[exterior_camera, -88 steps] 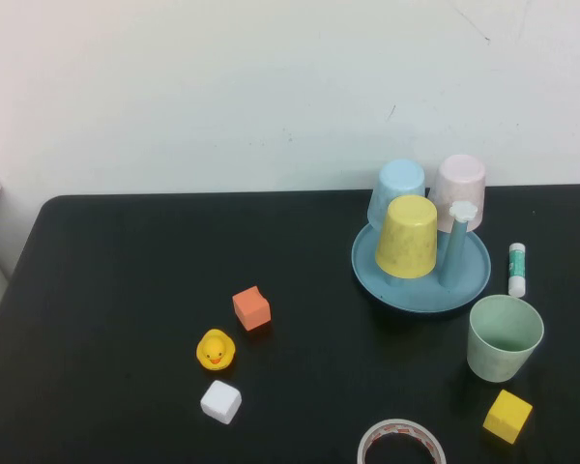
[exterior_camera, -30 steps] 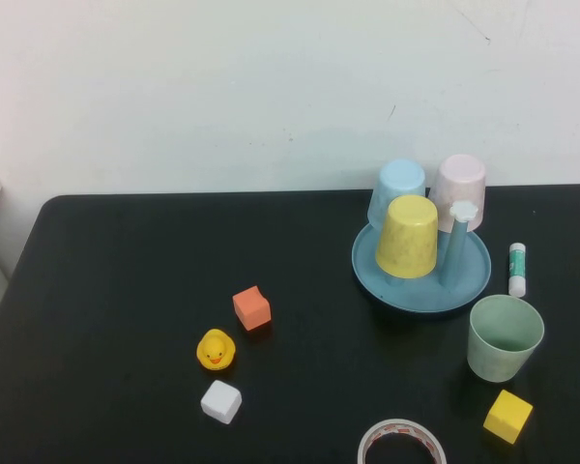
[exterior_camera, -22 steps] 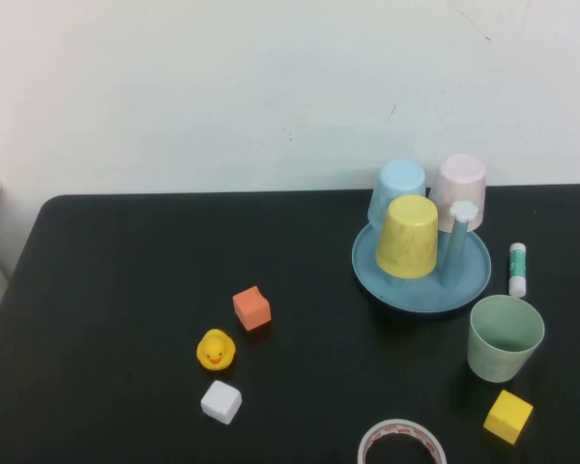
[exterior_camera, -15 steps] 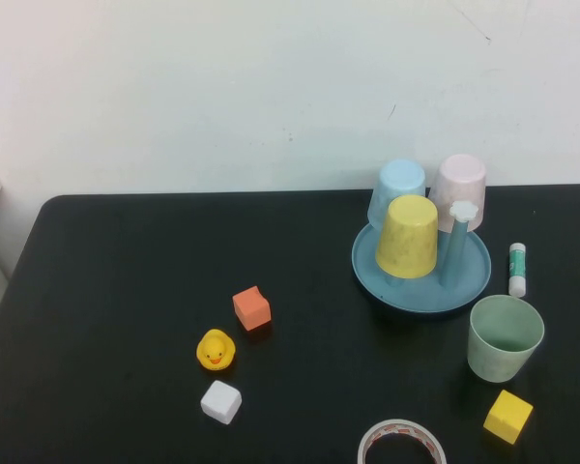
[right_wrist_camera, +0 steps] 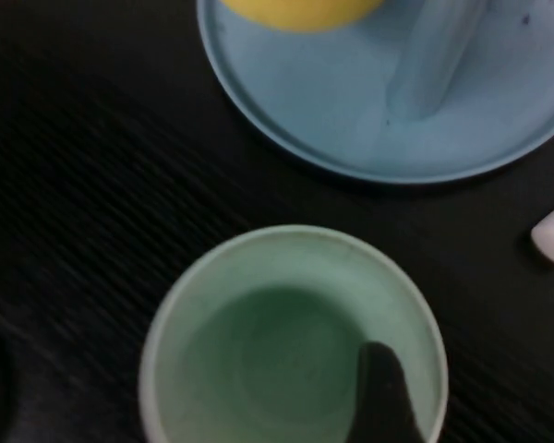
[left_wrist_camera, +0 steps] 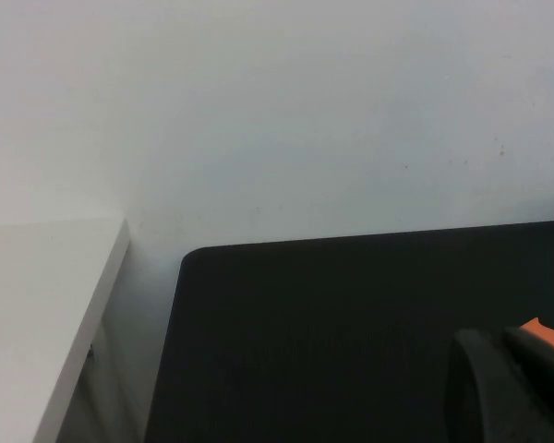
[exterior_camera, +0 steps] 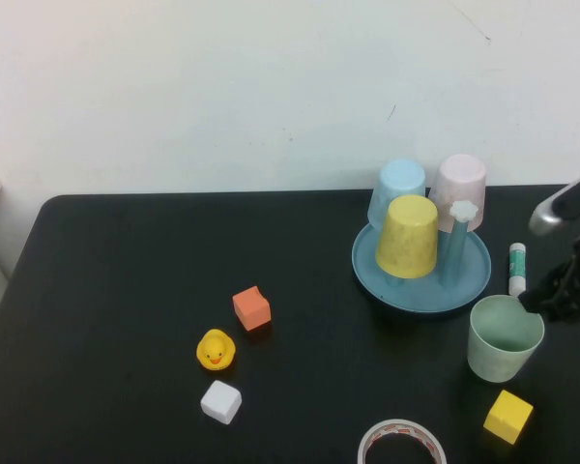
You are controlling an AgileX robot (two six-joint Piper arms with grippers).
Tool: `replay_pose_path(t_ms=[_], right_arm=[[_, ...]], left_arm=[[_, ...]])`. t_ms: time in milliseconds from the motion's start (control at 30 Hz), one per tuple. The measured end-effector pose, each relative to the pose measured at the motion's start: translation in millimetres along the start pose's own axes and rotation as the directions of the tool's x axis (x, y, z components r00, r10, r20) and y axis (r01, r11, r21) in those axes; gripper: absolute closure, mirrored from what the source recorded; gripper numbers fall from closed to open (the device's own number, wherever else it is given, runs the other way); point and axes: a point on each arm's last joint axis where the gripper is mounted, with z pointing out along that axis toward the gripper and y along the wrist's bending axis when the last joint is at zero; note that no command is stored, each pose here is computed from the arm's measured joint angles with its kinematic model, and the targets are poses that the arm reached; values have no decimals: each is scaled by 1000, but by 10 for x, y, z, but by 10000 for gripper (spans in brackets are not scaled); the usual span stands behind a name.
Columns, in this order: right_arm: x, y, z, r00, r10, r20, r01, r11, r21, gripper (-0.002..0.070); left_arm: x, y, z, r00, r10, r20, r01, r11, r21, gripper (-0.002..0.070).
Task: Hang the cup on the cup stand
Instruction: Pick up the cup from the table, then adjust the cup with two arms
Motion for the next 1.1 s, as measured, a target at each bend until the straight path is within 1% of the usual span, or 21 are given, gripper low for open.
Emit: replay_pose_path(t_ms=[233,333,367,433,533,567,600,633,667,733,767,800,833,867,900,933,967,1000,1033,1067,1100], right_arm=[[98,-110,451,996,5,-85,-11,998,-69,244],[151,-109,570,993,9,-115,-22,994,-110,269],[165,-107,602,992,11,-124,-26,992,-122,292],[184,-96,635,991,12,-135,-31,989,-142,366],[185,-76,645,990,10,-142,-33,986,-165,528],[172,-73,640,990,8,-140,-32,984,-174,580],[149,-69,621,991,2,-137,-27,982,-185,610],[122,-64,593,991,0,-133,-25,981,-192,627],[91,-53,548,992,-1,-126,-25,979,-201,637],[0,-32,420,995,-2,-103,-20,977,-211,640],[-63,-18,321,997,-7,-83,-10,978,-210,642],[-126,4,207,998,-14,-60,1,978,-209,643],[-177,26,107,999,-23,-41,14,978,-210,643],[-318,94,-164,999,-36,23,40,978,-204,643],[-382,127,-279,998,-34,59,45,979,-200,643],[-463,188,-417,993,-46,105,66,979,-194,643],[-547,264,-553,985,-65,157,95,977,-189,643],[-631,363,-683,974,-91,208,131,974,-187,643],[-721,486,-807,955,-120,269,175,966,-188,643],[-809,631,-920,930,-152,333,226,954,-195,643],[-879,758,-1001,905,-178,387,271,942,-198,643]], left_arm=[[24,3,13,1000,-1,3,1,1000,-2,676],[65,6,34,1000,-8,2,8,1000,-2,676],[71,4,39,1000,-20,7,20,1000,1,676],[50,-9,38,997,-66,28,65,998,16,676],[-8,-30,34,980,-181,85,176,983,54,676],[-29,-37,31,967,-233,102,226,972,71,676],[-47,-45,29,951,-287,115,278,956,90,676],[-59,-51,27,934,-336,121,324,940,107,676],[-73,-60,24,909,-398,123,383,915,129,676],[-117,-78,10,838,-532,122,508,842,181,675],[-142,-90,1,795,-596,114,567,797,209,664],[-166,-101,-8,744,-661,101,627,742,237,640],[-190,-110,-17,700,-708,89,670,695,259,608],[-237,-129,-37,573,-819,46,771,557,310,471],[-250,-140,-43,511,-859,18,808,488,329,375],[-271,-152,-52,424,-906,-21,851,390,352,270],[-289,-163,-60,328,-942,-65,885,283,370,172],[-307,-172,-69,232,-966,-111,907,174,382,116],[-320,-183,-76,168,-975,-148,916,99,389,69],[-329,-191,-82,122,-977,-177,919,44,391,38],[-334,-196,-85,92,-977,-195,921,9,390,21]])
